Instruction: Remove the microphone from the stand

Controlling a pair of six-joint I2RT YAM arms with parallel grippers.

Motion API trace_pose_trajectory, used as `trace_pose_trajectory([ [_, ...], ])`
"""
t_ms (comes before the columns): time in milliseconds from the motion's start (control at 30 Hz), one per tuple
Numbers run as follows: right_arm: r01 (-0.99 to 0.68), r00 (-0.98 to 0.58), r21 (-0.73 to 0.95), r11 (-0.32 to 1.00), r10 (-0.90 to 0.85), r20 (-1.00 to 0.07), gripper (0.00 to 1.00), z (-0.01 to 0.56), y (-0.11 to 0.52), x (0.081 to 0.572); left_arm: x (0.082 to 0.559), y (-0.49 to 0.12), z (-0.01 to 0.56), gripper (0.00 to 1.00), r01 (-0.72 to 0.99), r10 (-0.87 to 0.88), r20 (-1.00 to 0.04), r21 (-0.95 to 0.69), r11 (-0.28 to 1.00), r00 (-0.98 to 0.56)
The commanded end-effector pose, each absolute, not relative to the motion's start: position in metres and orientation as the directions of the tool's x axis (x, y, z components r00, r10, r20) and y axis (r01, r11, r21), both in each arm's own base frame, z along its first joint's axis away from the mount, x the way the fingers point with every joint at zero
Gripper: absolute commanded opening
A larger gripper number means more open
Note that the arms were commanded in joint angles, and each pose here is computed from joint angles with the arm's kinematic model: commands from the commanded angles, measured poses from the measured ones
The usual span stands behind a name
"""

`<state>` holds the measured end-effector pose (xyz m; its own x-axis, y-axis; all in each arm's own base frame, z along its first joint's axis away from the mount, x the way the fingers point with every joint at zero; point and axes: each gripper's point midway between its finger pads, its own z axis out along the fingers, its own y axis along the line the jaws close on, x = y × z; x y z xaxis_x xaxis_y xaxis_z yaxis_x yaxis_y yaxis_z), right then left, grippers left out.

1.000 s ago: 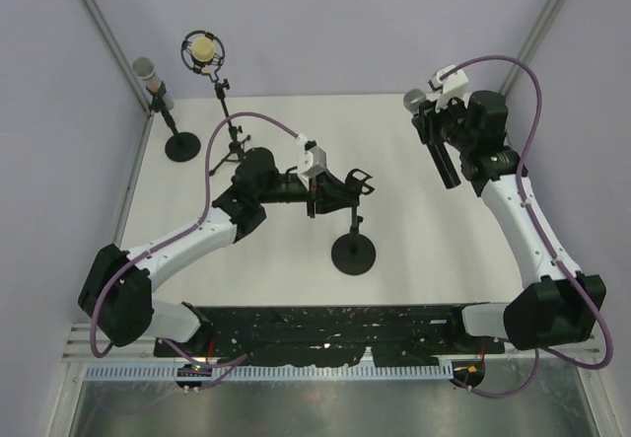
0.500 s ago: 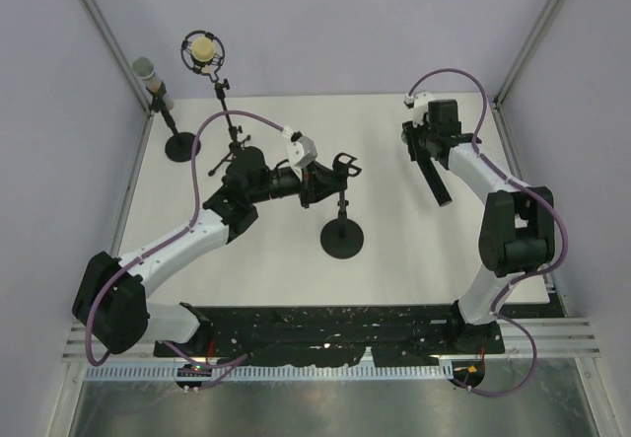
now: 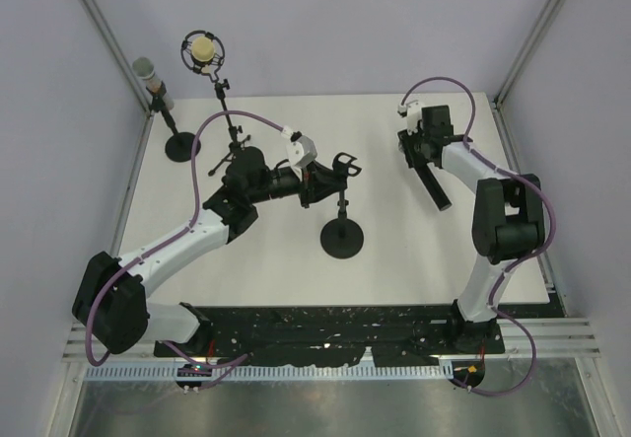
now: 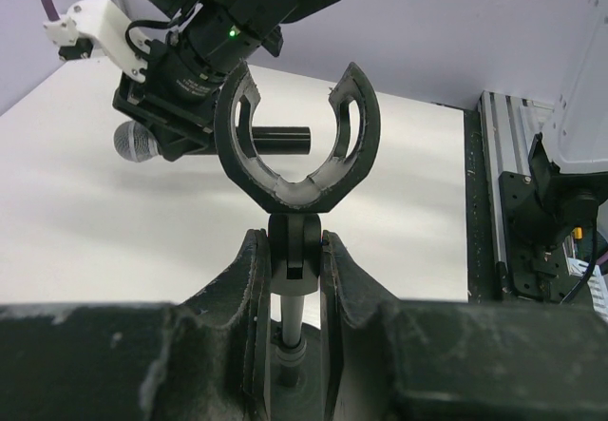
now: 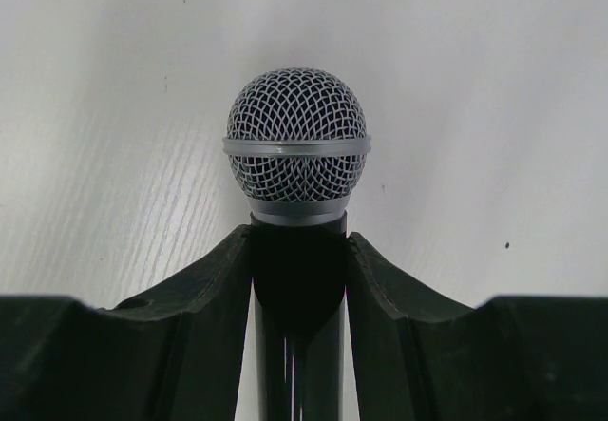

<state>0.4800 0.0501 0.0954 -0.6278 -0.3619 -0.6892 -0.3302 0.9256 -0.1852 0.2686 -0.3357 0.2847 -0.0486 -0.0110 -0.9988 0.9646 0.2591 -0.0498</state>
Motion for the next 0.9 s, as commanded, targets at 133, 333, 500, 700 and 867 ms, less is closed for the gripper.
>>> trace_pose_trajectory([
  [133,-0.329,-0.629,-0.183,0.926,-0.36,-0.689,0.15,0.088,0.054,0.495,0.279,-0.329,0.254,0.0,0.946,0.056,-0.993,-0.082,0.314,-0.104],
  [333,-0.33,-0.664,-0.175,0.928,-0.36,-0.655,0.27,0.076,0.053,0.497,0.28,-0.33,0.252,0.0,0.946,0.06,-0.992,-0.086,0.313,-0.11],
  [500,-0.339,-0.688,-0.167,0.926,-0.365,-0.627,0.38,0.068,0.053,0.497,0.281,-0.33,0.252,0.0,0.945,0.061,-0.992,-0.087,0.314,-0.112],
  [700,-0.348,-0.712,-0.163,0.923,-0.373,-0.595,0.45,0.061,0.052,0.497,0.28,-0.331,0.251,0.0,0.946,0.065,-0.991,-0.091,0.31,-0.117],
  [867,-0.35,-0.727,-0.162,0.923,-0.377,-0.575,0.5,0.055,0.051,0.496,0.281,-0.331,0.252,0.0,0.946,0.067,-0.991,-0.092,0.31,-0.118],
])
